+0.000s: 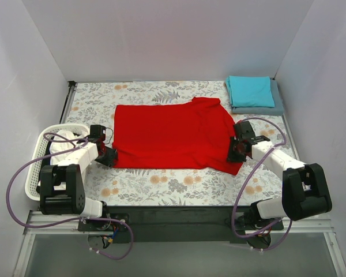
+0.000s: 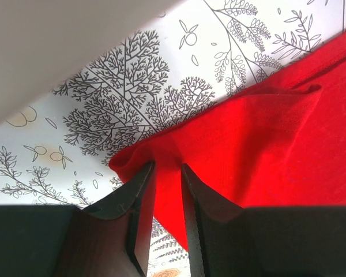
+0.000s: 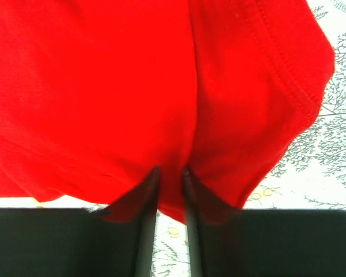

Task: Fold and stack the t-shirts
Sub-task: Fold the tshirt

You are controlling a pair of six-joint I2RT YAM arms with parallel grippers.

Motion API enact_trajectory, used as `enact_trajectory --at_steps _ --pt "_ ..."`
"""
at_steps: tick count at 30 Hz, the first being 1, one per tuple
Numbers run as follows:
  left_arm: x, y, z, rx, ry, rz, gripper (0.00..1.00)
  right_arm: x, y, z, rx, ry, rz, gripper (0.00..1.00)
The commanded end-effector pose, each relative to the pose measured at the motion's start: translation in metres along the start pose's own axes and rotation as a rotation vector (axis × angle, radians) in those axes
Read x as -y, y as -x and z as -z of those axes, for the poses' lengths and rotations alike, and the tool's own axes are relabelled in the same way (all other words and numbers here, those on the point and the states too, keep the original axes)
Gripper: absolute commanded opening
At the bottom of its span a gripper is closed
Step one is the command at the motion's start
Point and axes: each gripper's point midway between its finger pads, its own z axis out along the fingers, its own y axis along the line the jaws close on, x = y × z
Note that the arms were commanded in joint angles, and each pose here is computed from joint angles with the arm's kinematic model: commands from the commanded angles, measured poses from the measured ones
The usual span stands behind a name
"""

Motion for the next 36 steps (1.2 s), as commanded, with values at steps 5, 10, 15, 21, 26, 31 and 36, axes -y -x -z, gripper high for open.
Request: enact_trajectory --at_steps 5,10,15,21,26,31,36 --pt "-0.024 -0.003 -0.013 0.006 0.102 0.001 0.15 0.000 0.037 0.014 0.094 0.017 -0.012 0.13" --pt "-0.029 -0.005 -0.012 0.000 0.123 -0.002 0.06 0.006 0.061 0.022 0.127 -0.016 0.011 0.10" --pt "-0.030 -0.004 -0.009 0.005 0.122 -0.003 0.04 0.002 0.071 0.019 0.105 0.000 0.022 0.13" --pt "-0.030 -0.005 -0.010 -0.002 0.122 -0.002 0.03 0.010 0.034 0.013 0.046 0.020 0.017 0.45" --pt "-0.031 -0.006 -0.011 -0.006 0.123 -0.003 0.03 0.005 0.011 0.011 0.014 0.085 -0.005 0.51" --pt "-0.031 -0.006 -0.011 -0.006 0.120 -0.005 0.03 0.002 0.004 0.008 0.004 0.106 -0.023 0.49" --pt "-0.033 -0.007 -0.011 -0.007 0.125 -0.008 0.03 -0.004 0.008 0.008 0.003 0.131 -0.023 0.19"
